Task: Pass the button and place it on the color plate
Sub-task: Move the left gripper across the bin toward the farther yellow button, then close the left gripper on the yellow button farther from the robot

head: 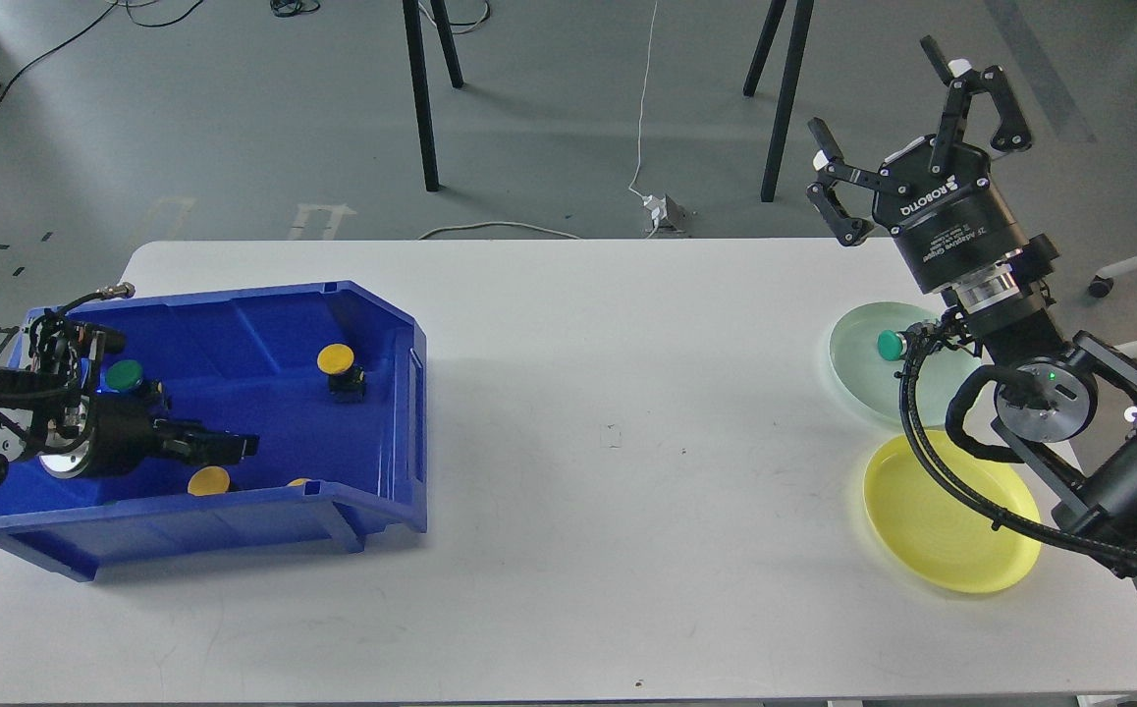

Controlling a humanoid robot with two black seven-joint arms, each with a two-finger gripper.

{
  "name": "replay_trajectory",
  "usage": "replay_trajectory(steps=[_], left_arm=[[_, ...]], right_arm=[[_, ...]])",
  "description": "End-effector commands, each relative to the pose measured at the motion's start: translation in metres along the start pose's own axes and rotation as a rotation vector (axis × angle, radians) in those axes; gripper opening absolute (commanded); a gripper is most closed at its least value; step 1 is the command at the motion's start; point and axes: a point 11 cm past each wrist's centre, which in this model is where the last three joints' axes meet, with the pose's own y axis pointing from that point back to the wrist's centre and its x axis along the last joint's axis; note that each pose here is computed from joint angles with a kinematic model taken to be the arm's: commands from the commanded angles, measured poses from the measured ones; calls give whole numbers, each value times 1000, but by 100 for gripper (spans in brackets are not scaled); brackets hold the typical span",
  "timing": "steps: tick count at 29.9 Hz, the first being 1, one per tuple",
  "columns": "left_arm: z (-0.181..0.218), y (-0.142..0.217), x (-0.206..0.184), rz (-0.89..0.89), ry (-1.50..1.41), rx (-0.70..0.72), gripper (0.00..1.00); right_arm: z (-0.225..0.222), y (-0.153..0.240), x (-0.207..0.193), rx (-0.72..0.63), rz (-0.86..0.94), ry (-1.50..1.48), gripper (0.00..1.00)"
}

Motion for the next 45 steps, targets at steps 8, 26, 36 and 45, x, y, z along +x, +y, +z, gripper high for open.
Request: replay_trajectory(steps=[8,26,36,45], left_arm=[[42,-10,42,96,28,-129,86],[64,-39,45,90,51,-171,85],[70,-49,51,96,62,-177,85],[76,-48,61,112,51,-187,85]], right_arm=[[0,0,0,1,1,0,98],[-1,1,1,3,3,1,98],[-2,1,1,5,4,3,98],[-1,1,1,5,4,-1,98]])
